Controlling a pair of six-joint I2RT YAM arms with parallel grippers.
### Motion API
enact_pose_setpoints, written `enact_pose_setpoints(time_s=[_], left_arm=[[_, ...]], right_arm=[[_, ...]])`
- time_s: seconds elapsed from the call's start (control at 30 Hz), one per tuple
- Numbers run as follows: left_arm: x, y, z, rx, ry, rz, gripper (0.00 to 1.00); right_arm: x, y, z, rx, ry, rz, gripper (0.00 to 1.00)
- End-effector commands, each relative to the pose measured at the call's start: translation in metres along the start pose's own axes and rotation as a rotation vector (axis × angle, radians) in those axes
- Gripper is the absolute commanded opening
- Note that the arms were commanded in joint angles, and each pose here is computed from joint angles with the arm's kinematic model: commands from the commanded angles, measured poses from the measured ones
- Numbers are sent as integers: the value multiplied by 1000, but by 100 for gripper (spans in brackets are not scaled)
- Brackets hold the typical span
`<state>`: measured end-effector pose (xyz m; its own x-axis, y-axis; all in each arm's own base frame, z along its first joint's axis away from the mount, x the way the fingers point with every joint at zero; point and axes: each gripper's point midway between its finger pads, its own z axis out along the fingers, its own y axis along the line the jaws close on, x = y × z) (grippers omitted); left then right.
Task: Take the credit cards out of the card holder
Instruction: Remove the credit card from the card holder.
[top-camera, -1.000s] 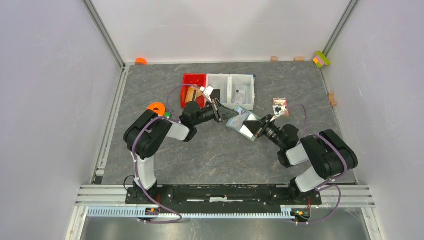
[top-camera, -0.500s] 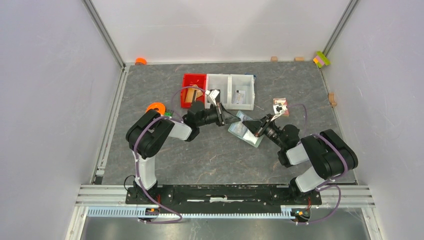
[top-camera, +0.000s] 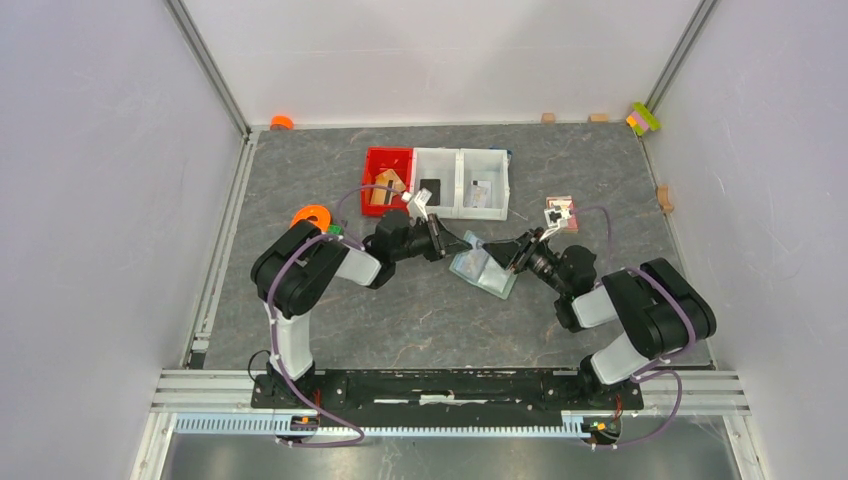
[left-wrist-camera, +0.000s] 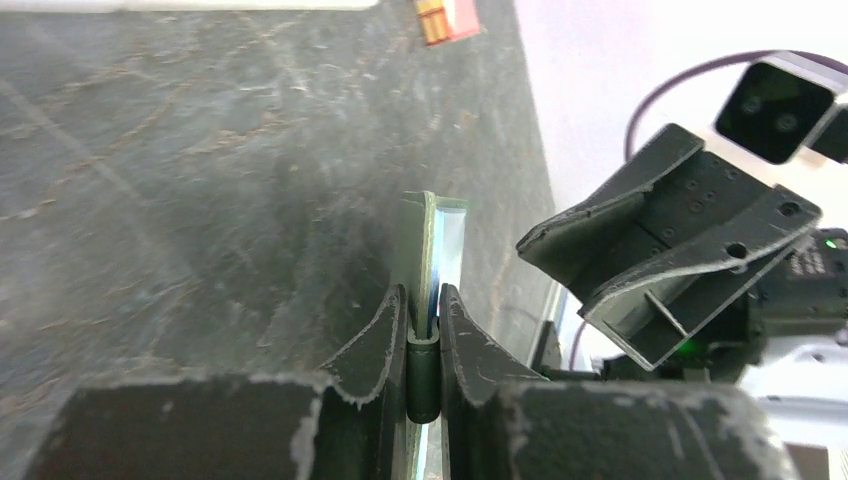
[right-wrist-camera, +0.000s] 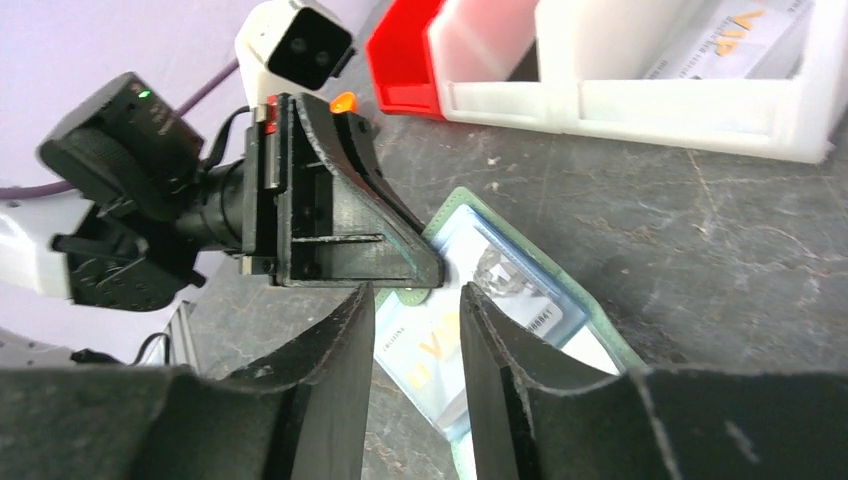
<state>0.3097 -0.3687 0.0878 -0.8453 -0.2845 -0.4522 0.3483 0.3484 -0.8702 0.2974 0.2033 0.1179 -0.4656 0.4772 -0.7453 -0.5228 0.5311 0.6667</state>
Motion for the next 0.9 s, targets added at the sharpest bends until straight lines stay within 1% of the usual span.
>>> enact_pose_setpoints(time_s=[0.0, 0.1, 0.17, 0.27, 0.33, 0.4, 0.47, 0.57, 0.63, 0.8, 0.87], left_arm=[[-18, 14, -4, -132, -71, 38, 2], [-16, 31, -8, -236, -71, 39, 3], [-17, 38, -12, -288, -75, 43, 6], [-17, 40, -14, -330, -69, 61, 18], [-13, 44, -14, -356, -45, 73, 26], [-11, 43, -13, -348, -28, 70, 34], [-7, 39, -11, -326, -2, 71, 42], [0, 37, -13, -319, 55, 84, 52], [8, 37, -16, -323, 107, 89, 56], [30, 36, -26, -294, 210, 96, 64], [36, 40, -32, -326, 235, 114, 66]], right_arm=[[5, -27, 8, 117, 51, -25, 43], [15, -34, 12, 130, 98, 7, 44], [26, -44, 15, 167, 154, 34, 44], [43, -52, 18, 193, 230, 66, 41], [56, -56, 20, 210, 299, 70, 39], [67, -60, 21, 233, 354, 43, 38], [75, -64, 24, 253, 399, 34, 35], [82, -68, 24, 264, 429, 46, 29], [84, -71, 24, 275, 445, 40, 28], [85, -78, 25, 299, 463, 11, 27], [86, -79, 25, 304, 468, 7, 26]])
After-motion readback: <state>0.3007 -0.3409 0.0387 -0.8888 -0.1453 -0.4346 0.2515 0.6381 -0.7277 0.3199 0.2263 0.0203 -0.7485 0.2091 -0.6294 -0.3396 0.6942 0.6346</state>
